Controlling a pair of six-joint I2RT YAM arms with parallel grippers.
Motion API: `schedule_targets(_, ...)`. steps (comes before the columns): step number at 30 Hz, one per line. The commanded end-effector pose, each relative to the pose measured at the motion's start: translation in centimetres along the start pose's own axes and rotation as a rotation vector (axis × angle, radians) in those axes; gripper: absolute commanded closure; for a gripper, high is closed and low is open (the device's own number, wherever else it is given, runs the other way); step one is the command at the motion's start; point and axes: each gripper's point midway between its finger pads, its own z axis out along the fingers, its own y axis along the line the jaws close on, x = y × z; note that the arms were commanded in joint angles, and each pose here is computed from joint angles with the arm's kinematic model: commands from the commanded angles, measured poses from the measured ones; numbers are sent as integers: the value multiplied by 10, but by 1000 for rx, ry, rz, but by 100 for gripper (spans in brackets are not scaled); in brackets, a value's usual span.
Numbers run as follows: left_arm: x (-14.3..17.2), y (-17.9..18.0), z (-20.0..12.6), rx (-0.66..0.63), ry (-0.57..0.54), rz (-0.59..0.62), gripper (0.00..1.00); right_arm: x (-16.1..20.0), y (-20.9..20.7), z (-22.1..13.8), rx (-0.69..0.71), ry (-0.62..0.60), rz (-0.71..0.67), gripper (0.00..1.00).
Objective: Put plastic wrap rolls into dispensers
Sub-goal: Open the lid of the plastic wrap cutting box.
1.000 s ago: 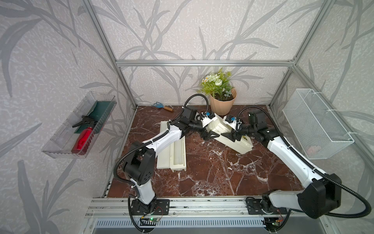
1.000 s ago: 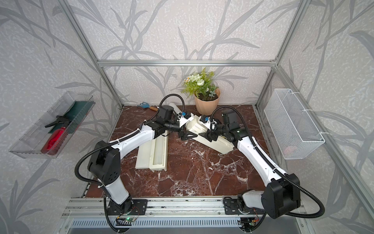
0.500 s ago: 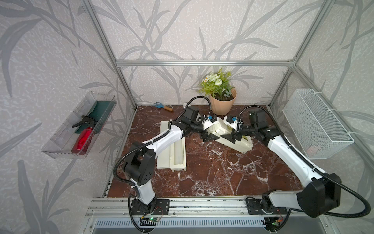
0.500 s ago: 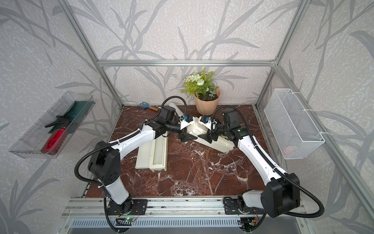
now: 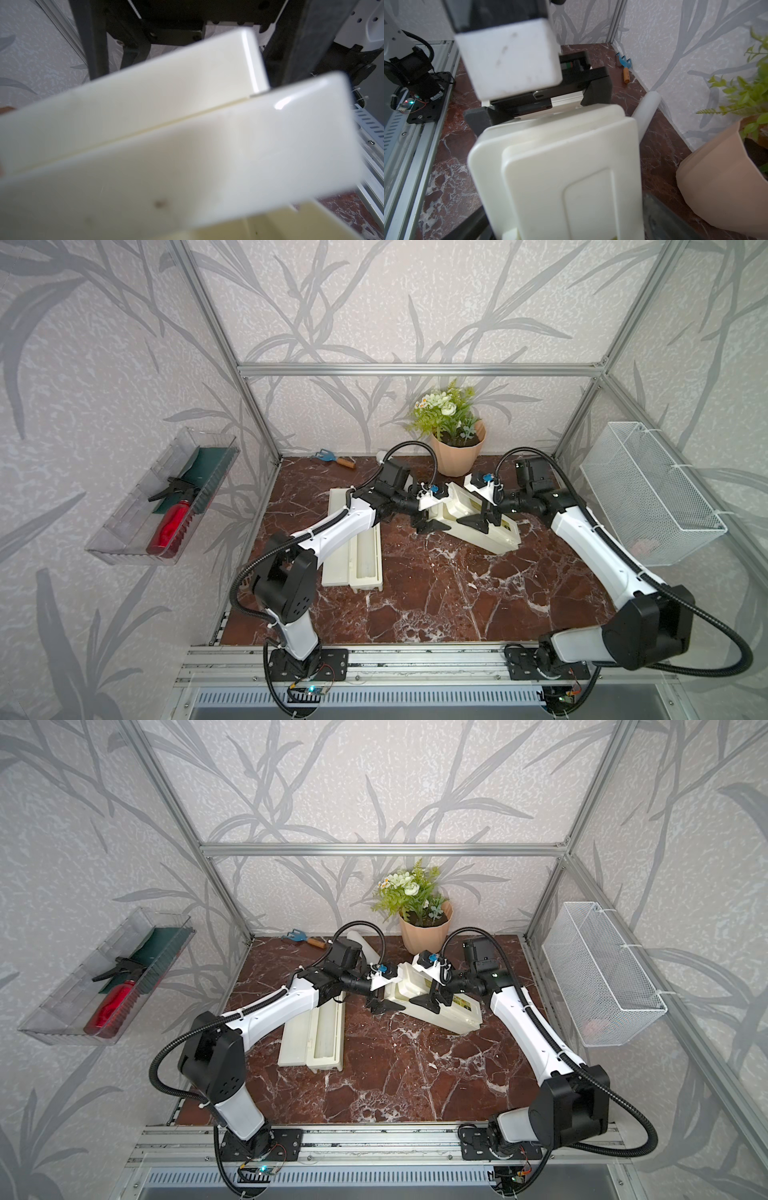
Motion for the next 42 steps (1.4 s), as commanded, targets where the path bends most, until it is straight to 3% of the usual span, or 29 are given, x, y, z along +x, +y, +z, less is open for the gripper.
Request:
schedule_targets(1,-13,-14,-5,31,-27,153,100,17,23,8,-146,28,136,1)
schedule_targets(21,-24,6,-1,-12,-92,191,100,34,29,28,-231,32,242,0)
schedule_targets(23,-28,11,-1,-22,-104,185,100,33,30,29,-237,27,244,7)
schedule_targets(26,-30,19,-3,-46,-131,165,100,31,29,31,-249,14,251,31)
schedule_targets(29,-29,27,-8,-74,-149,139,100,31,26,31,-241,16,259,49)
schedule_targets(36,-9,37,-17,-108,-114,80,100,29,-2,20,-90,15,262,63)
schedule_targets(42,19,37,-20,-116,-59,-9,100,28,-43,-5,163,-25,287,63)
